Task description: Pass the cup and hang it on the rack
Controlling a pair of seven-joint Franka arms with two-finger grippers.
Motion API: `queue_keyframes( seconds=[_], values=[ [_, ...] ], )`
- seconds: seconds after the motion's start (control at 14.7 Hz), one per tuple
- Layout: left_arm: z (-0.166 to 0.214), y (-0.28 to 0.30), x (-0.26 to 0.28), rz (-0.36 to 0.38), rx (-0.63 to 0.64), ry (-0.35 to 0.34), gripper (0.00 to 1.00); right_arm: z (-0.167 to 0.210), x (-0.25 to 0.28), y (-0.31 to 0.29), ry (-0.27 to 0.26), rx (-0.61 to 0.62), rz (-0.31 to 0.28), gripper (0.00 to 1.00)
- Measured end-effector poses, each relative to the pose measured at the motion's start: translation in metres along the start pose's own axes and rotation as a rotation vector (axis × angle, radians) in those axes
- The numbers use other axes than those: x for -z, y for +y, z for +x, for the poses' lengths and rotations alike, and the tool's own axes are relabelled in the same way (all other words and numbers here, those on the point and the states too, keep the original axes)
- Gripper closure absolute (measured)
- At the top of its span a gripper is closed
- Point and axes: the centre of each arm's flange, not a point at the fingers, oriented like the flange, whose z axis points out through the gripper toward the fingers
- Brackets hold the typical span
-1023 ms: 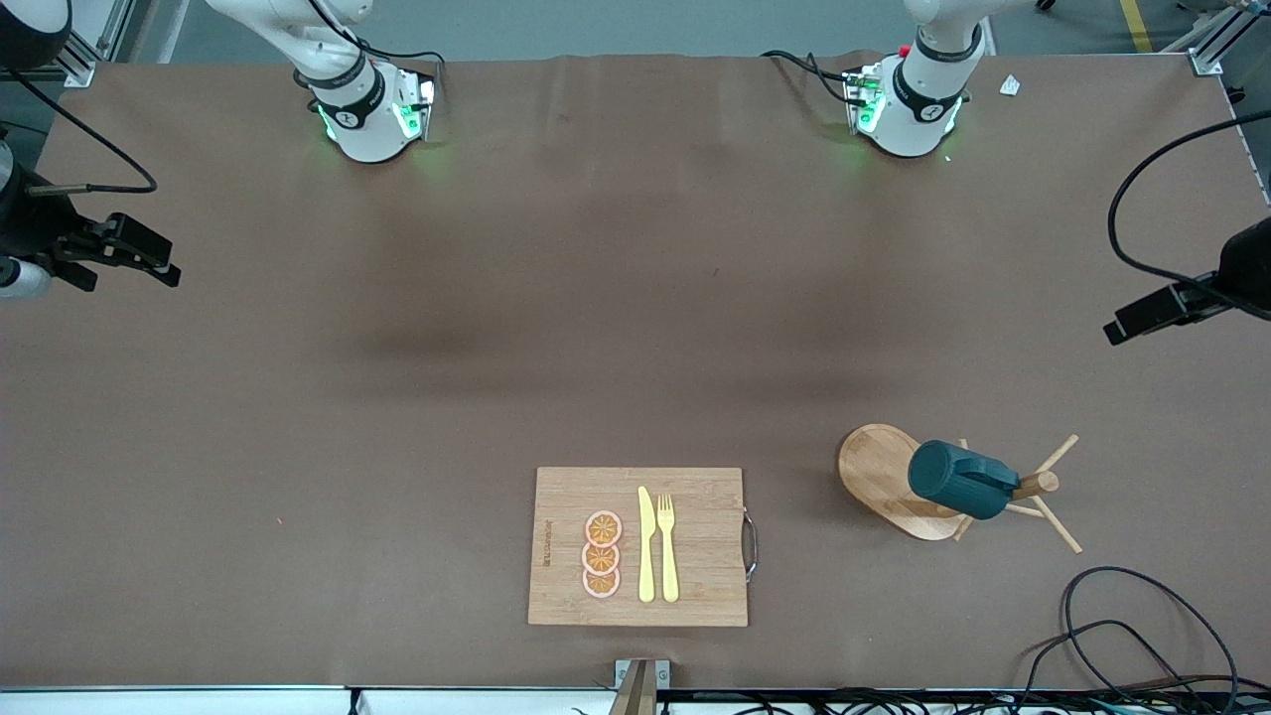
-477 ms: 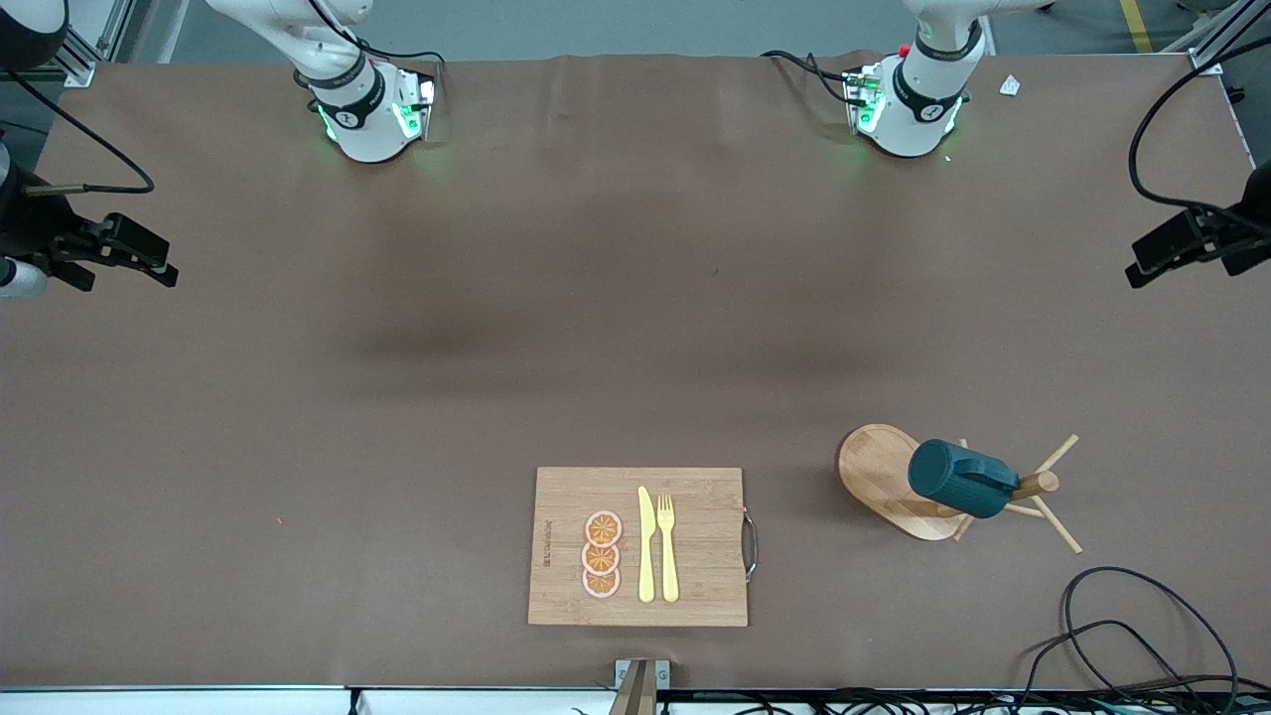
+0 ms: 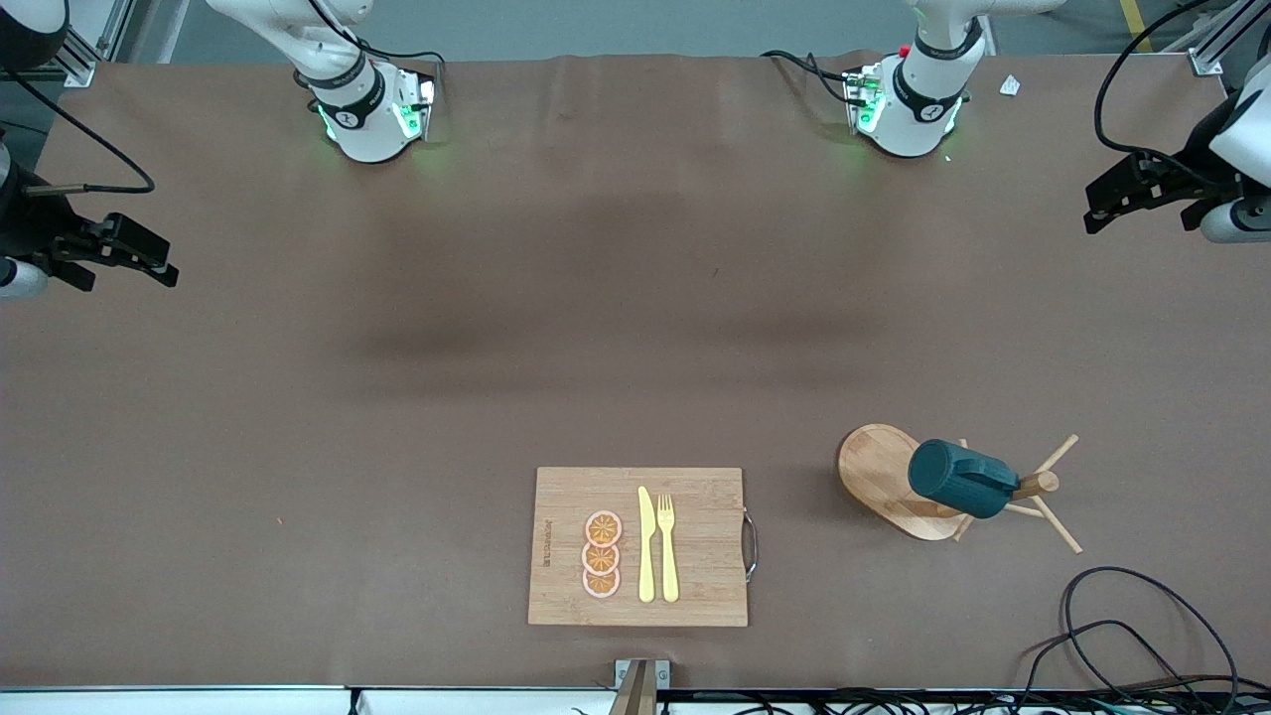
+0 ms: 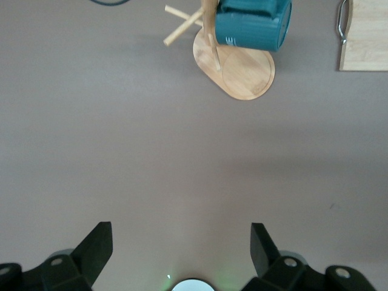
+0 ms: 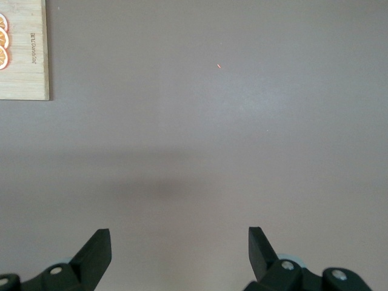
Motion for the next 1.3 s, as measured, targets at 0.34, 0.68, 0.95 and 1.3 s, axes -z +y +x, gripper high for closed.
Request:
queue_keyframes(
  seconds=[0.34, 0.68, 0.95, 1.3],
  values=[
    [-0.0054, 0.0017, -0.0023, -0.016, -0.002, -0.006, 0.00, 0.0000, 0.0000, 0.0000, 0.000, 0.000, 0.000, 0.00],
    [-0.0046, 0.0034, -0.0009, -0.023, -0.005, 0.005, 0.00, 0.0001, 0.0003, 0.0000, 0.001, 0.000, 0.000, 0.00],
    [-0.0040, 0.0006, 0.0021, -0.024, -0.001, 0.014, 0.00, 0.0003, 0.0033, -0.0002, 0.007, 0.000, -0.001, 0.00],
    [-0.0039, -0.0010, 0.0045, -0.025, 0.000, 0.020, 0.00, -0.0001, 0.0030, -0.0002, 0.004, 0.000, 0.000, 0.00]
  ],
)
